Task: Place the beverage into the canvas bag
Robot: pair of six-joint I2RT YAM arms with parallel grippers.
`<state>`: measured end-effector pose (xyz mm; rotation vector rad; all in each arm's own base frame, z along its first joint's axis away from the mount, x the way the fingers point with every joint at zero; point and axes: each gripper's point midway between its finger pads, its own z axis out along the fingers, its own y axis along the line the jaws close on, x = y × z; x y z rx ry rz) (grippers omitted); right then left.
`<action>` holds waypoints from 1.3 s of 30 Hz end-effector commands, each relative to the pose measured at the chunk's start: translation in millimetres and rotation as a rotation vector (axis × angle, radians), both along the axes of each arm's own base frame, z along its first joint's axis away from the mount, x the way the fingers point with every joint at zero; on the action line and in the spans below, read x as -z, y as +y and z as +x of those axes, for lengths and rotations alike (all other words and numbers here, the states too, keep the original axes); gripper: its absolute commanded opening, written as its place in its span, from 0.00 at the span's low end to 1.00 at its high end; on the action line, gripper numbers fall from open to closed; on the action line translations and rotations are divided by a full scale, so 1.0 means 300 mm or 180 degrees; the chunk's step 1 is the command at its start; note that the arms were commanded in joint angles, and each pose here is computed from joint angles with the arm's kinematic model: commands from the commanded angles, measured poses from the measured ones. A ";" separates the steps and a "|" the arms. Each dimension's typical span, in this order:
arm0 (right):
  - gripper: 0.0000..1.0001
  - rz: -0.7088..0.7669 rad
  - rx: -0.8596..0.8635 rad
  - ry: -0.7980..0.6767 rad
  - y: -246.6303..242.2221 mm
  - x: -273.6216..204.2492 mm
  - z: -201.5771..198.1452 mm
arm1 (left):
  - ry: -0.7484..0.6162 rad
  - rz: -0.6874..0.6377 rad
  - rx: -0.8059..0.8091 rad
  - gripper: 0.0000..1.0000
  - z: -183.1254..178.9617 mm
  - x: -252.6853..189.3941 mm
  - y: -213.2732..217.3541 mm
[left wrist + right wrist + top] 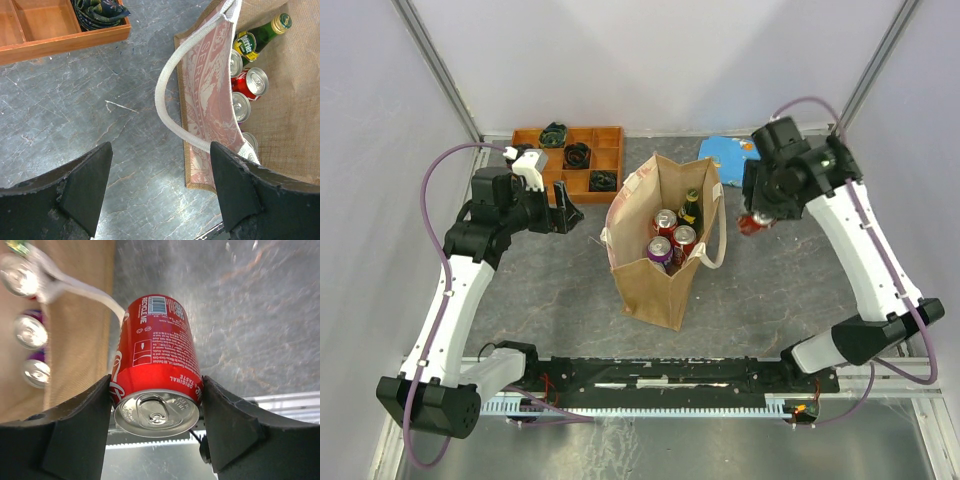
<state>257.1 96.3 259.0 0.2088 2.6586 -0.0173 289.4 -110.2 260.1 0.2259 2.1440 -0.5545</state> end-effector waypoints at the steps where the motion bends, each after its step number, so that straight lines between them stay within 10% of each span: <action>1: 0.00 -0.0085 -0.0111 -0.0400 -0.034 -0.213 0.026 | -0.0301 0.0019 0.0113 0.85 0.010 -0.077 -0.007; 14: 0.00 0.0972 -0.0822 -0.1005 0.294 -0.464 0.110 | -0.0313 -0.0013 0.0129 0.85 -0.003 -0.080 -0.011; 39: 0.00 0.0113 -0.1813 0.0453 0.685 0.138 -0.246 | -0.0315 0.0025 0.0149 0.85 -0.031 -0.072 -0.005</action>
